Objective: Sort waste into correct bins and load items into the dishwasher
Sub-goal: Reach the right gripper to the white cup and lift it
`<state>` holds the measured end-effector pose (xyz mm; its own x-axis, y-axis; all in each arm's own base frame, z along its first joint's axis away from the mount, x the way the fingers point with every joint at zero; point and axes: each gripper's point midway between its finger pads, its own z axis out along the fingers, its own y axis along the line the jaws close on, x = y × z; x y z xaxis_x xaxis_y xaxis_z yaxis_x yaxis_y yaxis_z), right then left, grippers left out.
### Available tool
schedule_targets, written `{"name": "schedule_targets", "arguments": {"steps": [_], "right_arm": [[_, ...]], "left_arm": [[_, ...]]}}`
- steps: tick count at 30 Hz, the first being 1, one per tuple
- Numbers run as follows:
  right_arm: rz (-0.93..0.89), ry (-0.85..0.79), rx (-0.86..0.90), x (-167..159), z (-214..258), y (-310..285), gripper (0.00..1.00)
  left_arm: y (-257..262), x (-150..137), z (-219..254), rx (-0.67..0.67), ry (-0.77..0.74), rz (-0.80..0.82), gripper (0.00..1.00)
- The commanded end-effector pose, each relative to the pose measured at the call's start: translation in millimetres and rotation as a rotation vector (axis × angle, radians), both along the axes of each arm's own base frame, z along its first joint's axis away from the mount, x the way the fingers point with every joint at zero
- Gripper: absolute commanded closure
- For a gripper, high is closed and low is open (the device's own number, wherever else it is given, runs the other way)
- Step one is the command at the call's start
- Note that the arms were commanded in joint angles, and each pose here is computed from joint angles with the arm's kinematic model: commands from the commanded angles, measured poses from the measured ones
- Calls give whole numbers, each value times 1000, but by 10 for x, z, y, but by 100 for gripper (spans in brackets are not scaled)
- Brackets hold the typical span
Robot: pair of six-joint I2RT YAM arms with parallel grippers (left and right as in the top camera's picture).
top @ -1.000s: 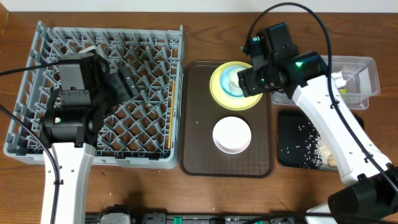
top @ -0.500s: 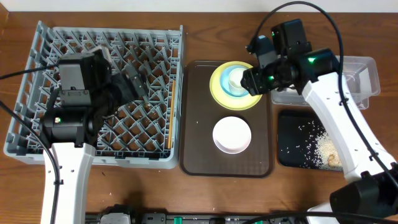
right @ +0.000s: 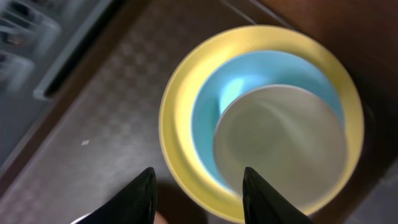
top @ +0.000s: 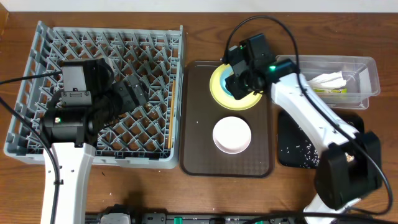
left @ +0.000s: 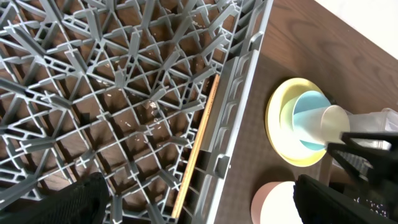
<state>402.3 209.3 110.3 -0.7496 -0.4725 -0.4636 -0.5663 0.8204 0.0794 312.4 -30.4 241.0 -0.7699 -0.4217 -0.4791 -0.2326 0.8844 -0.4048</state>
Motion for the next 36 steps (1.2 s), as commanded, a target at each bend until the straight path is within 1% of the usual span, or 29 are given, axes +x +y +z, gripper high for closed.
{"name": "schedule_targets", "arguments": {"steps": [1,4,6,7,9,12,14,18,20,21,23,24,26,27,29,30,32,34,36], "right_arm": [[5,21,-72,29,-285,-43,56],[6,52,-86,20,-439,-48,59],[6,53,-88,24,-456,-47,69],[6,47,-84,38,-443,-41,79],[5,22,-72,77,-361,-22,88],[3,-18,-54,122,-201,-1,94],[2,-58,-35,153,-16,13,99],[-2,-162,13,159,479,17,99],[-27,-214,62,117,803,-3,99],[-33,-237,100,79,980,-4,99],[-24,-279,196,-23,1344,-4,99],[31,-329,382,-240,1913,-46,99],[78,-343,472,-358,2143,-73,99],[136,-346,563,-488,2342,-94,99],[234,-331,689,-684,2570,-106,99],[344,-303,810,-868,2747,-103,99],[468,-276,920,-1047,2902,-87,99],[587,-265,1000,-1203,3029,-69,99],[696,-263,1056,-1337,3128,-58,99]], "left_arm": [[-1,3,85,-5,-20,-3,2],[-1,2,82,-5,-19,-3,2],[-1,2,82,-5,-19,-3,2],[-1,2,82,-5,-19,-3,2],[-1,2,82,-5,-19,-2,2],[-1,3,82,-5,-19,-3,2],[-1,3,82,-5,-19,-3,2],[-17,20,108,-12,-32,-9,2],[-94,28,161,-46,-54,-40,2],[-155,31,199,-67,-70,-74,2],[-365,22,336,-139,-127,-190,2],[-647,-29,559,-263,-199,-333,2],[-791,-70,708,-336,-244,-412,2],[-920,-123,851,-404,-285,-493,1],[-1071,-219,1043,-493,-337,-606,6],[-1198,-349,1247,-580,-393,-731,9],[-1277,-479,1418,-643,-445,-843,9],[-1315,-571,1533,-676,-486,-923,8],[-1325,-597,1580,-680,-509,-954,4]]}}
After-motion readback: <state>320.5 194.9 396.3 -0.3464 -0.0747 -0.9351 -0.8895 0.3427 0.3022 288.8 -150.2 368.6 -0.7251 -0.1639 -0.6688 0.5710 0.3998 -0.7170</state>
